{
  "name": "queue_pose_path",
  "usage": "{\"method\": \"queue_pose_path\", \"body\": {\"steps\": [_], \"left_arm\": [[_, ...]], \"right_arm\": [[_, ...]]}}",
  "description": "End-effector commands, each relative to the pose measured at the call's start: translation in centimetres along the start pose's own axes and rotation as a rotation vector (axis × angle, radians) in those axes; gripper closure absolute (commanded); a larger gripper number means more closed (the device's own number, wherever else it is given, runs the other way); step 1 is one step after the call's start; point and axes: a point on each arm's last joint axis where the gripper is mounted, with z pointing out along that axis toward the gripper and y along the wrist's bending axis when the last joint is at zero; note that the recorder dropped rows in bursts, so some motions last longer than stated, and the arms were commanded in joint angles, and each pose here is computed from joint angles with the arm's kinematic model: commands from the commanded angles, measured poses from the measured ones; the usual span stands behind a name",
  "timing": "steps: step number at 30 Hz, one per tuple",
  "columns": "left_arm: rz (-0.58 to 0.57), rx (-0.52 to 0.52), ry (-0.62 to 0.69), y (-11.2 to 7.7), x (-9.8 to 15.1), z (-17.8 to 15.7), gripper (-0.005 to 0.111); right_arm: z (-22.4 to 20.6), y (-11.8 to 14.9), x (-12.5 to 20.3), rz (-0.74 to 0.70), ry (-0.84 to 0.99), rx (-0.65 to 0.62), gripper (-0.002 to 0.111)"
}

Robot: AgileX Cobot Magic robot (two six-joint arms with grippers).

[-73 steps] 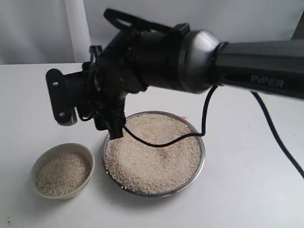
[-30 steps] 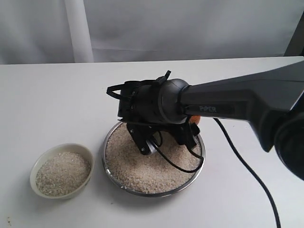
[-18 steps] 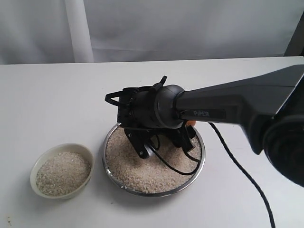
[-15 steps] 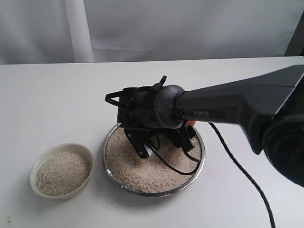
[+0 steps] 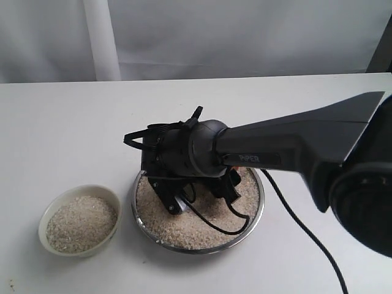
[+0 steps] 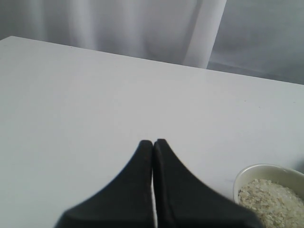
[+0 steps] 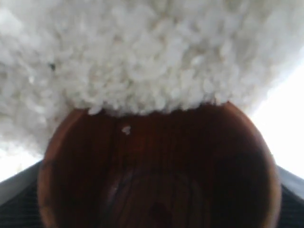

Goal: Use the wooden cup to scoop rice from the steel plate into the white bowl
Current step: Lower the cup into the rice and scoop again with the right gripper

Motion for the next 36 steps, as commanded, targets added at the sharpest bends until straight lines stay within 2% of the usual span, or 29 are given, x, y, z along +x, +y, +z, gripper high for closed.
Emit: {"method": "queue_pose_path", "body": {"steps": [1, 36], "left_arm": [[-0.006, 0.009, -0.01, -0.1, -0.2, -0.1, 0.107], [-0.006, 0.009, -0.01, -0.1, -0.2, -0.1, 0.107]], "right_arm": [[-0.5, 0.0, -1.0, -0.001, -0.042, 0.014, 0.108], [-3.3, 0.3, -2.3, 0.085, -0.195, -0.021, 0.108]]}}
